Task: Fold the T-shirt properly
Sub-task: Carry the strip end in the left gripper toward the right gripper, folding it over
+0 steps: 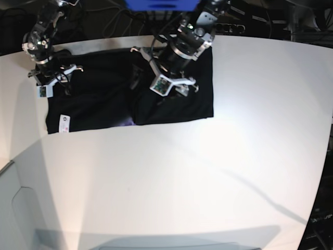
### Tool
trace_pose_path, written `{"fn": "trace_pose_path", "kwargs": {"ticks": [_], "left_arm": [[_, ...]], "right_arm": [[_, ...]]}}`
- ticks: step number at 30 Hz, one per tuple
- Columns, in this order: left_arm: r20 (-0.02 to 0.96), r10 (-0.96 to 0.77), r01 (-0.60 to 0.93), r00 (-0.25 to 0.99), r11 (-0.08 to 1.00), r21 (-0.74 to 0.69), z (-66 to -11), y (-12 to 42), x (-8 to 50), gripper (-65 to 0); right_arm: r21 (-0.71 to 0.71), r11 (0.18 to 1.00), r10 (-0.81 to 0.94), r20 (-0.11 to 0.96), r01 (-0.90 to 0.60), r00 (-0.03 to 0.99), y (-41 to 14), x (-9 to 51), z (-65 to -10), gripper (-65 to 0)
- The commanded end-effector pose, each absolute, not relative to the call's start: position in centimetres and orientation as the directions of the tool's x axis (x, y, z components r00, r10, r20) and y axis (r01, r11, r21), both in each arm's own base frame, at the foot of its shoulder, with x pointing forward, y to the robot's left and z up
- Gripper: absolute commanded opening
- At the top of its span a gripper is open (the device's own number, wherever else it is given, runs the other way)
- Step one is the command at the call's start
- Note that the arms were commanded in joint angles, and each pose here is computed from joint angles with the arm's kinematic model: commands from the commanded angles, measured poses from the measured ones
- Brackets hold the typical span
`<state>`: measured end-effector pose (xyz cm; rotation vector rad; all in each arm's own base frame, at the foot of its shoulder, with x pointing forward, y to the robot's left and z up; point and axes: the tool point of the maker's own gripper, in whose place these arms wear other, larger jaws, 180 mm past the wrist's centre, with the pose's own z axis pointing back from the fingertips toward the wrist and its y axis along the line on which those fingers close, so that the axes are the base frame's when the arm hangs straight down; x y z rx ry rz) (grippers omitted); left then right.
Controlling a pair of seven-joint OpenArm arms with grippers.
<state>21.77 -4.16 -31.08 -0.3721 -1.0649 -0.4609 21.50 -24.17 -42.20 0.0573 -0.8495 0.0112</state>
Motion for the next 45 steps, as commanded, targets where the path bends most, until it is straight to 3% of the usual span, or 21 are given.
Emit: {"fn": "trace_pose_path", "kwargs": {"ticks": [1, 8, 13, 26, 31, 34, 38, 45], "left_arm": [[0.910, -0.162, 0.524, 0.382, 0.849, -0.070, -30.1, -3.9, 21.8, -20.9], [0.863, -0.219, 0.420, 0.456, 0.907, 0.008, -33.4, 2.0, 22.8, -32.0], [0.846, -0.231, 0.436, 0.481, 0.900, -0.003, -34.7, 1.6, 22.3, -40.7], [0.833, -0.375, 0.733, 0.407, 0.679, -0.052, -37.2, -9.9, 18.5, -40.8], [0.869, -0.344, 0.745, 0.357, 0.665, -0.043, -35.2, -11.5, 19.7, -40.8], [0.906, -0.283, 0.711, 0.316, 0.702, -0.029, -32.0, -10.1, 21.2, -40.8], [0.905, -0.283, 0.639, 0.318, 0.769, 0.016, -31.6, -5.7, 22.7, -40.8], [0.840, -0.299, 0.421, 0.454, 0.902, 0.094, -35.0, 4.9, 24.1, -40.8]], "right_arm": [[0.015, 0.999, 0.017, 0.724, -0.041, 0.689, -24.7, 21.0, -42.5, -35.2], [0.013, 0.999, 0.019, 0.735, -0.043, 0.678, -24.7, 21.6, -42.2, -35.2], [0.016, 0.999, 0.017, 0.737, -0.042, 0.676, -24.6, 21.7, -42.2, -35.2], [0.019, 0.999, 0.013, 0.739, -0.041, 0.673, -24.5, 21.8, -42.1, -35.2], [0.024, 0.999, 0.000, 0.762, -0.029, 0.648, -24.5, 22.5, -41.4, -35.2], [0.005, 1.000, -0.015, 0.785, 0.017, 0.619, -25.7, 22.8, -40.1, -34.7], [-0.010, 0.999, -0.020, 0.817, 0.049, 0.577, -26.3, 23.7, -38.3, -29.8], [-0.011, 0.997, -0.035, 0.831, 0.079, 0.555, -27.1, 24.5, -37.7, -27.2]]}}
